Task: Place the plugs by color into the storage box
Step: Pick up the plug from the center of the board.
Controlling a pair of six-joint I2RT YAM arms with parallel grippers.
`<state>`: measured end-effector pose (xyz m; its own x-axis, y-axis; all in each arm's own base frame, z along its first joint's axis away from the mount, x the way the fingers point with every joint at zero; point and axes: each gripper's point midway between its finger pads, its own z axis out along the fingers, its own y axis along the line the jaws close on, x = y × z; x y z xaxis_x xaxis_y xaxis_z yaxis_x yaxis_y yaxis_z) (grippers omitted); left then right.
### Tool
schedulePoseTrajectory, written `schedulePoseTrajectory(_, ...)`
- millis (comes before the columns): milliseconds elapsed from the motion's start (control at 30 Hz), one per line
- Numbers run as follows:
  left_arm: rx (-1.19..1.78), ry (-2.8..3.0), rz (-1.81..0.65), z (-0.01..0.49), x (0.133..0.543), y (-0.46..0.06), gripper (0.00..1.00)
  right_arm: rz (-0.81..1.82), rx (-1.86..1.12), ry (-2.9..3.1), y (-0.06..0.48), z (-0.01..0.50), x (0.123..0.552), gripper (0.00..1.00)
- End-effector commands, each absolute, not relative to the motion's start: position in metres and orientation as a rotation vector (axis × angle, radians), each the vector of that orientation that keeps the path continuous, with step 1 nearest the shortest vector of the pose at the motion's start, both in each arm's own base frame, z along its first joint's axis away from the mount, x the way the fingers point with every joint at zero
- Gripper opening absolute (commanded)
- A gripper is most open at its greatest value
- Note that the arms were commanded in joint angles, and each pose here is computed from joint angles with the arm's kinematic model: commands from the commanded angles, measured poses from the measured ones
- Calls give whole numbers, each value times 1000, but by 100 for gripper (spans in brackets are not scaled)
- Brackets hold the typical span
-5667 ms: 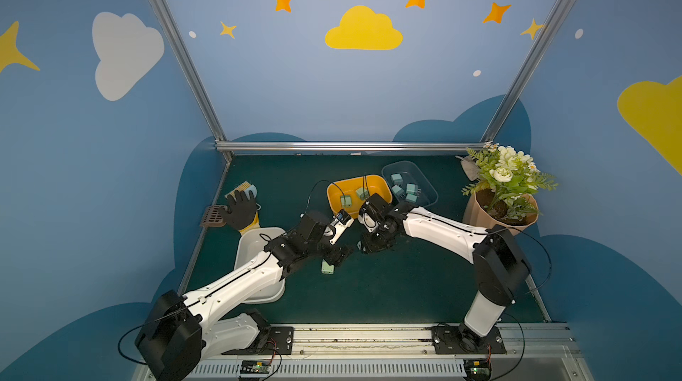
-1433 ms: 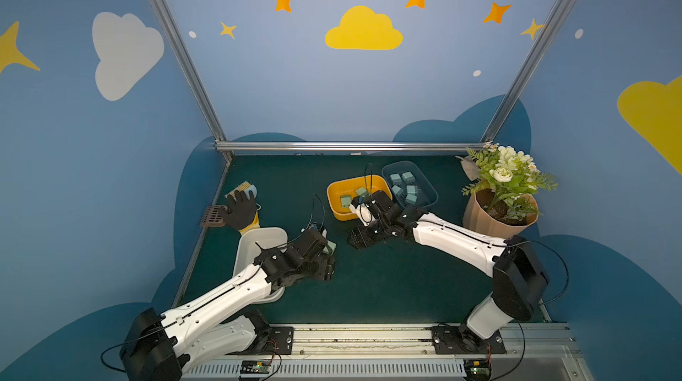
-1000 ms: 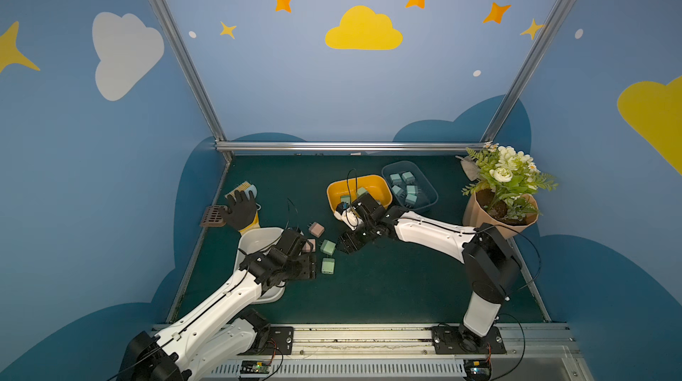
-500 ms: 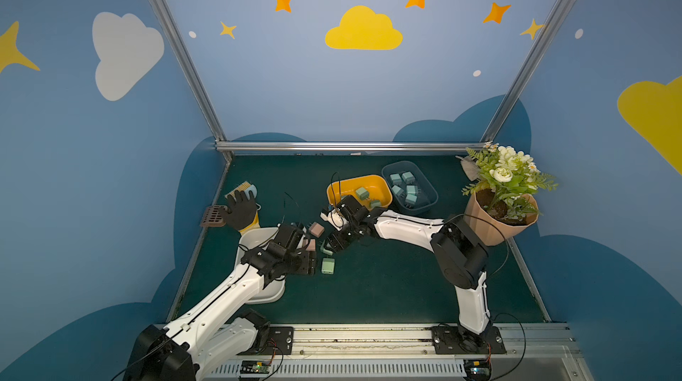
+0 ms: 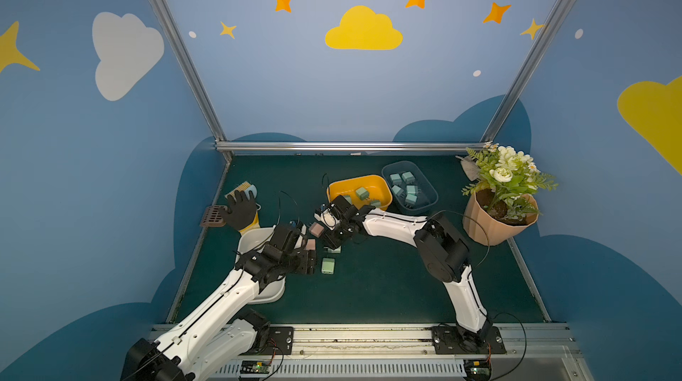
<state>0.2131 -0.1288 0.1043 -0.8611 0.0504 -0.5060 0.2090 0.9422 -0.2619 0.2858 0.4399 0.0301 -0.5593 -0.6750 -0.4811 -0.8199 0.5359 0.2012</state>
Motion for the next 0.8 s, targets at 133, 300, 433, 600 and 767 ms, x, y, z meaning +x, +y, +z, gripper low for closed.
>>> schedulePoseTrajectory(133,197,2565,-385,111,212,-127,82,546,-1249,2444,431,41,280,48)
schedulePoseTrajectory(300,208,2571,-361,109,211,-127,83,561,-1245,2455,429,45,276,65)
schedulePoseTrajectory(433,210,2580,-351,107,211,-127,83,591,-1328,2430,426,49,265,75)
schedulePoseTrajectory(600,199,2581,-337,105,211,-126,83,561,-1426,2403,415,40,256,75)
schedulePoseTrajectory(767,184,2596,-337,100,208,-127,83,542,-1485,2414,408,29,247,75)
